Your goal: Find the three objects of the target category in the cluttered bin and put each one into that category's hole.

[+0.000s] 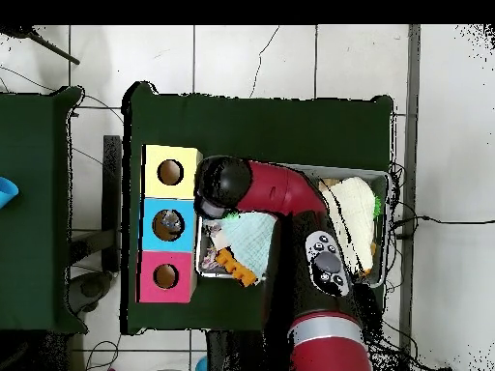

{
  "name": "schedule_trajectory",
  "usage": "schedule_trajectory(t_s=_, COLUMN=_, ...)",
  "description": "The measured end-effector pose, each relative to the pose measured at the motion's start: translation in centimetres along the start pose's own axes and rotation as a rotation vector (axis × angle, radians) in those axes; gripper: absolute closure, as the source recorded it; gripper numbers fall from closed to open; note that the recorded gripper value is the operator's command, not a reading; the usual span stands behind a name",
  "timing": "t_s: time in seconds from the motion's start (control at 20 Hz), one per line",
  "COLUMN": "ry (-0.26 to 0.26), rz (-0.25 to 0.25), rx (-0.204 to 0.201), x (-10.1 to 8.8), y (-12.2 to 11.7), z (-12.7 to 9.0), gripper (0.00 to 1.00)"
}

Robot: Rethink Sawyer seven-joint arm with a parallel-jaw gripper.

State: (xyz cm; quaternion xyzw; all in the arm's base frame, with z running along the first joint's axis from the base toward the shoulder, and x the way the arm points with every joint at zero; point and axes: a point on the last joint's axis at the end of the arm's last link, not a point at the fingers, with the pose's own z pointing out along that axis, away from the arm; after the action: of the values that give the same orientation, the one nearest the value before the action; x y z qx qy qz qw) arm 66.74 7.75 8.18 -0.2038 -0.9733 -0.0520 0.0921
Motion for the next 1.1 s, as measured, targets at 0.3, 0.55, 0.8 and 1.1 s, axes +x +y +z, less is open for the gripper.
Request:
schedule_trajectory(t_s=0.3, ry=0.025, rz=-0.009, rx=0.008, x=1.2, y=0.3, z=2.0, gripper=0.0)
schedule_trajectory(t_s=0.55, ry=0.024, rz=-0.018, rx=0.018, x=1.9, y=0.1, z=3.3, gripper=0.0)
schedule_trajectory(t_s=0.8, ry=0.019, rz=-0.037, rx=0.035, x=2.5, y=-0.4, z=4.3, gripper=0.0)
schedule_trajectory(t_s=1.1, ry=0.025, rz=-0.065, rx=0.062, x=3.6, y=-1.2, z=5.2, gripper=0.0)
